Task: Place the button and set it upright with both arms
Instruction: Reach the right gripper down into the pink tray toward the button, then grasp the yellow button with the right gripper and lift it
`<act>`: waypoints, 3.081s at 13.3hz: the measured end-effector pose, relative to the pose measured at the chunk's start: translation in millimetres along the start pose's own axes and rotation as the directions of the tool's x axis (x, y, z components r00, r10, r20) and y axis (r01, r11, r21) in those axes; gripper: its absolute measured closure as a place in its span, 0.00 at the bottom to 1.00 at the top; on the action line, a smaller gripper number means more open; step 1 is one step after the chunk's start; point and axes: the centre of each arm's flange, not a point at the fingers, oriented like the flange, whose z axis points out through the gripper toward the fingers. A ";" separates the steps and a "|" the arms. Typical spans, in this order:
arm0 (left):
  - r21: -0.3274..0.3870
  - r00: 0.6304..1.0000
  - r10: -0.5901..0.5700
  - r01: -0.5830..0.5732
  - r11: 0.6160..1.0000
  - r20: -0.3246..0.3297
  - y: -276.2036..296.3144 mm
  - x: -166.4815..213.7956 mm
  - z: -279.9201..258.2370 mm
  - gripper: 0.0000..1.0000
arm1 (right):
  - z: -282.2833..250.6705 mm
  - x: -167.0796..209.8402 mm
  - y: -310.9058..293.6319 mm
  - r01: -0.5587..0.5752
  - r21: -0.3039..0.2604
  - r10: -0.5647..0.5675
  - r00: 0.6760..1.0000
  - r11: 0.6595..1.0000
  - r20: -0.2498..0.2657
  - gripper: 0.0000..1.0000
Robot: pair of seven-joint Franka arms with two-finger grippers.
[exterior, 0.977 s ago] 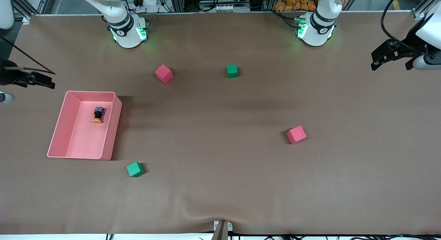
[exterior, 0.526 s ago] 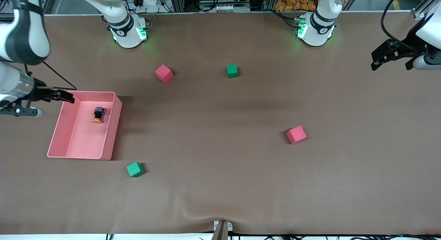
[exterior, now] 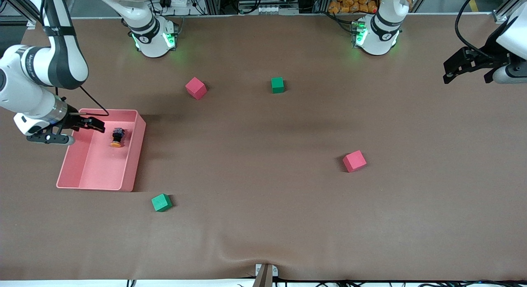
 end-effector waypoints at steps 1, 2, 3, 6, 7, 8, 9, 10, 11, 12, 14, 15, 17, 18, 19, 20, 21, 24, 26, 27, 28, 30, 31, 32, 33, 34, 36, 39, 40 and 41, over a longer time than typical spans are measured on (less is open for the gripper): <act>0.000 1.000 0.000 0.000 1.000 0.000 0.2 0.0 0.0 0.00 | 5.6 2.3 0.3 0.000 -0.001 0.000 1.000 1.000 -0.012 0.00; 0.000 1.000 0.001 -0.001 1.000 0.000 0.5 -0.1 0.0 0.00 | 13.6 5.7 0.7 -0.001 -0.002 0.001 1.000 1.000 -0.025 0.00; 0.000 1.000 0.001 -0.001 1.000 0.000 0.8 -0.1 0.1 0.00 | 23.7 9.0 0.9 -0.001 -0.003 0.001 1.000 1.000 -0.030 0.00; 0.000 1.000 0.002 -0.002 1.000 0.001 1.0 -0.1 0.6 0.00 | 51.9 14.4 6.8 -0.011 -0.003 0.011 1.000 1.000 -0.026 0.00; 0.000 1.000 0.002 -0.002 1.000 0.002 1.0 -0.1 0.7 0.00 | 59.2 15.5 12.0 -0.020 -0.003 0.020 0.999 1.000 -0.029 0.00; 0.000 1.000 0.002 -0.002 1.000 0.002 1.0 -0.1 0.7 0.00 | 66.6 16.2 17.2 -0.029 -0.003 0.029 0.999 1.000 -0.031 0.00; 0.000 1.000 0.002 -0.002 1.000 0.002 1.0 -0.1 0.8 0.00 | 75.6 16.1 20.7 -0.035 -0.003 0.035 0.999 0.999 -0.029 0.00; 0.000 1.000 0.002 -0.002 1.000 0.002 1.0 -0.1 0.8 0.00 | 88.3 14.8 22.0 -0.038 -0.003 0.037 0.999 0.999 -0.030 0.00; 0.000 1.000 0.002 -0.002 1.000 0.002 1.0 -0.1 1.1 0.00 | 103.9 12.1 21.3 -0.037 -0.004 0.037 0.998 0.999 -0.048 0.00; 0.000 1.000 0.002 -0.002 1.000 0.003 1.0 -0.1 1.5 0.00 | 122.9 6.5 19.1 -0.034 -0.006 0.034 0.996 0.999 -0.079 0.00; 0.001 1.000 0.002 -0.002 1.000 0.004 1.0 0.1 2.0 0.00 | 163.2 -10.6 13.4 -0.028 -0.006 0.027 0.993 1.000 -0.112 0.00; 0.001 1.000 0.002 -0.002 1.000 0.005 1.1 0.2 2.1 0.00 | 176.0 -16.0 12.1 -0.027 -0.005 0.026 0.994 1.000 -0.105 0.00; 0.001 1.000 0.003 -0.003 1.000 0.005 1.4 0.2 2.2 0.00 | 182.0 -17.7 11.8 -0.027 -0.005 0.026 0.995 1.000 -0.100 0.00; 0.001 1.000 0.003 -0.003 1.000 0.005 1.5 0.2 2.2 0.00 | 181.1 -17.3 11.9 -0.027 -0.005 0.026 0.994 1.000 -0.102 0.00; 0.001 1.000 0.003 -0.003 1.000 0.005 1.5 0.2 2.2 0.00 | 180.2 -16.9 12.0 -0.027 -0.005 0.026 0.994 1.000 -0.104 0.00; 0.001 1.000 0.003 -0.003 1.000 0.005 1.5 0.2 2.2 0.00 | 179.8 -16.8 12.0 -0.027 -0.005 0.026 0.994 1.000 -0.105 0.00; 0.001 1.000 0.003 -0.003 1.000 0.005 1.5 0.2 2.2 0.00 | 179.5 -16.7 12.0 -0.027 -0.005 0.026 0.994 1.000 -0.105 0.00; 0.001 1.000 0.003 -0.003 1.000 0.005 1.4 0.2 2.3 0.00 | 179.1 -16.8 12.0 -0.027 -0.005 0.026 0.994 1.000 -0.104 0.00; 0.001 1.000 0.003 -0.003 1.000 0.005 1.3 0.2 2.3 0.00 | 173.1 -16.9 12.1 -0.027 -0.004 0.027 0.995 1.000 -0.098 0.00; 0.001 1.000 0.005 -0.005 1.000 0.005 1.2 0.3 2.3 0.00 | 166.4 -17.5 12.3 -0.028 -0.003 0.027 0.996 1.000 -0.086 0.00; 0.001 1.000 0.005 -0.005 1.000 0.005 1.0 0.3 2.3 0.00 | 157.4 -18.8 12.5 -0.028 -0.002 0.028 0.997 1.000 -0.068 0.00; 0.000 1.000 0.006 -0.006 1.000 0.005 0.7 0.3 2.3 0.00 | 138.4 -22.4 12.9 -0.025 0.001 0.025 0.999 1.000 -0.036 0.00; 0.001 1.000 0.006 -0.006 1.000 0.005 0.7 0.3 2.3 0.00 | 132.5 -23.9 13.2 -0.024 0.001 0.024 0.999 1.000 -0.029 0.00; 0.001 1.000 0.006 -0.006 1.000 0.005 0.7 0.3 2.3 0.00 | 131.3 -25.4 13.9 -0.025 0.002 0.025 0.999 1.000 -0.025 0.00; 0.001 1.000 0.006 -0.006 1.000 0.005 0.6 0.3 2.4 0.00 | 133.2 -27.2 15.7 -0.029 0.002 0.029 0.999 1.000 -0.020 0.00; 0.001 1.000 0.006 -0.006 1.000 0.005 0.6 0.3 2.5 0.00 | 136.2 -29.5 17.6 -0.031 0.003 0.031 0.999 1.000 -0.012 0.00; 0.001 1.000 0.006 -0.006 1.000 0.006 0.6 0.4 2.7 0.00 | 144.4 -33.3 20.5 -0.036 0.004 0.036 0.999 0.999 0.006 0.00; 0.001 1.000 0.006 -0.006 1.000 0.006 0.7 0.4 2.9 0.00 | 153.5 -35.8 22.6 -0.036 0.006 0.036 0.999 0.999 0.024 0.00; 0.001 1.000 0.006 -0.006 1.000 0.007 0.7 0.4 3.3 0.00 | 156.0 -36.4 22.5 -0.035 0.006 0.035 0.999 0.999 0.029 0.00; 0.001 1.000 0.006 -0.006 1.000 0.008 0.7 0.4 3.8 0.00 | 158.0 -36.9 22.4 -0.035 0.006 0.035 0.999 0.999 0.034 0.00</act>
